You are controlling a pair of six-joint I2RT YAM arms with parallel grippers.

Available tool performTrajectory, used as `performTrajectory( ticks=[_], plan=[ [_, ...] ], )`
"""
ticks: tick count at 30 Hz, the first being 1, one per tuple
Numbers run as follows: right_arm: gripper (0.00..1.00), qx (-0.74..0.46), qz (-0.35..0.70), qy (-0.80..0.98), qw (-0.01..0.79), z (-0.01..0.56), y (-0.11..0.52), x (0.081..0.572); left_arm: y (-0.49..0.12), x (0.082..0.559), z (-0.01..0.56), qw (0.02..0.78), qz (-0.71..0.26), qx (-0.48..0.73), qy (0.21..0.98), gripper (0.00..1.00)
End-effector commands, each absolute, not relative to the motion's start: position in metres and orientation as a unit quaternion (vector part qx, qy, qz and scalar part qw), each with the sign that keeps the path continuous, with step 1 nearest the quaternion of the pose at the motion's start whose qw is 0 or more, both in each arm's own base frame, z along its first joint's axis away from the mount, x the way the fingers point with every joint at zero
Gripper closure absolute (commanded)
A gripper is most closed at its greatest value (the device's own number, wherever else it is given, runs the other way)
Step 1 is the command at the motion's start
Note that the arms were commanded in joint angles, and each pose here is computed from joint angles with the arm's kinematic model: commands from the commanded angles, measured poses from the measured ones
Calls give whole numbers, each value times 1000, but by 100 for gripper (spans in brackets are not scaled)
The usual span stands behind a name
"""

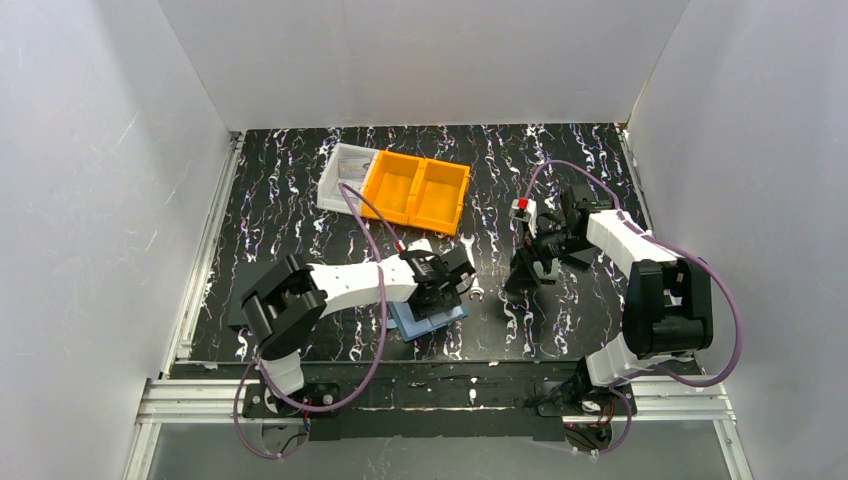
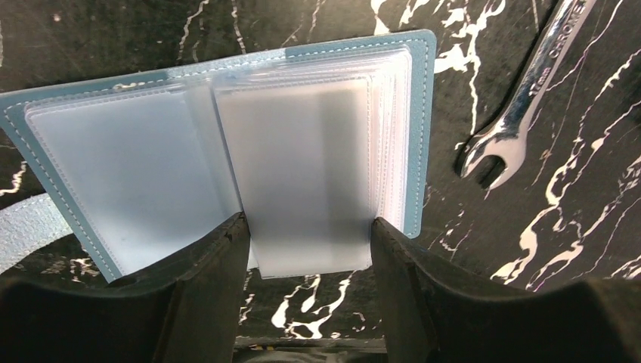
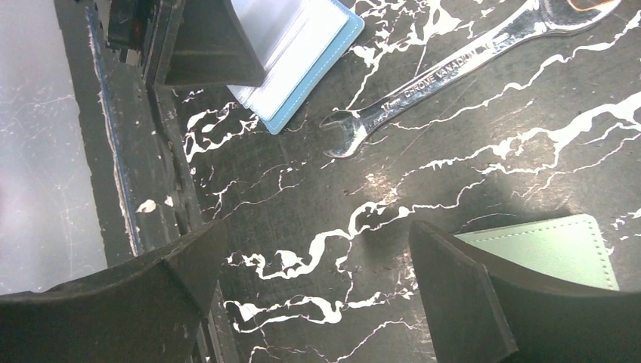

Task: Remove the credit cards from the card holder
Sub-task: Remove the credit card from the card holder.

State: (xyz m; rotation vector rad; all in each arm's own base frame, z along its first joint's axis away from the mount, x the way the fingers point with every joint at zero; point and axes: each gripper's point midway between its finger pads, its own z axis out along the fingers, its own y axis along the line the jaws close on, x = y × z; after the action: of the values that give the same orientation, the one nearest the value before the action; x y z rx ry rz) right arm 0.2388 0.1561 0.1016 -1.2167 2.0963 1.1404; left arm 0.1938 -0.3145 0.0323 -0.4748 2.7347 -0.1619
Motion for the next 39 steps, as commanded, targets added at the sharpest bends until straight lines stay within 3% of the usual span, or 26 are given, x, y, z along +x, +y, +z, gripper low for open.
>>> performTrajectory(
  ticks=[1, 14, 23, 28, 32, 39],
  plan=[
    [0, -444, 443, 744, 230, 113, 167, 237, -307, 194, 43, 197, -92, -146, 965, 57],
    [0, -450, 508, 712, 179, 114, 199, 210, -328, 194, 51, 209, -302, -86, 926, 59],
    [18, -409, 539, 714, 179, 121, 221, 211, -334, 189, 57, 208, -343, -32, 916, 61],
    [48, -356, 530, 749, 178, 113, 232, 222, -340, 188, 51, 192, -356, -18, 914, 65],
    [62, -334, 537, 755, 170, 109, 240, 223, -344, 187, 46, 181, -361, -8, 915, 65],
    [66, -324, 527, 769, 162, 103, 247, 224, -347, 185, 40, 170, -364, -4, 916, 66]
  ],
)
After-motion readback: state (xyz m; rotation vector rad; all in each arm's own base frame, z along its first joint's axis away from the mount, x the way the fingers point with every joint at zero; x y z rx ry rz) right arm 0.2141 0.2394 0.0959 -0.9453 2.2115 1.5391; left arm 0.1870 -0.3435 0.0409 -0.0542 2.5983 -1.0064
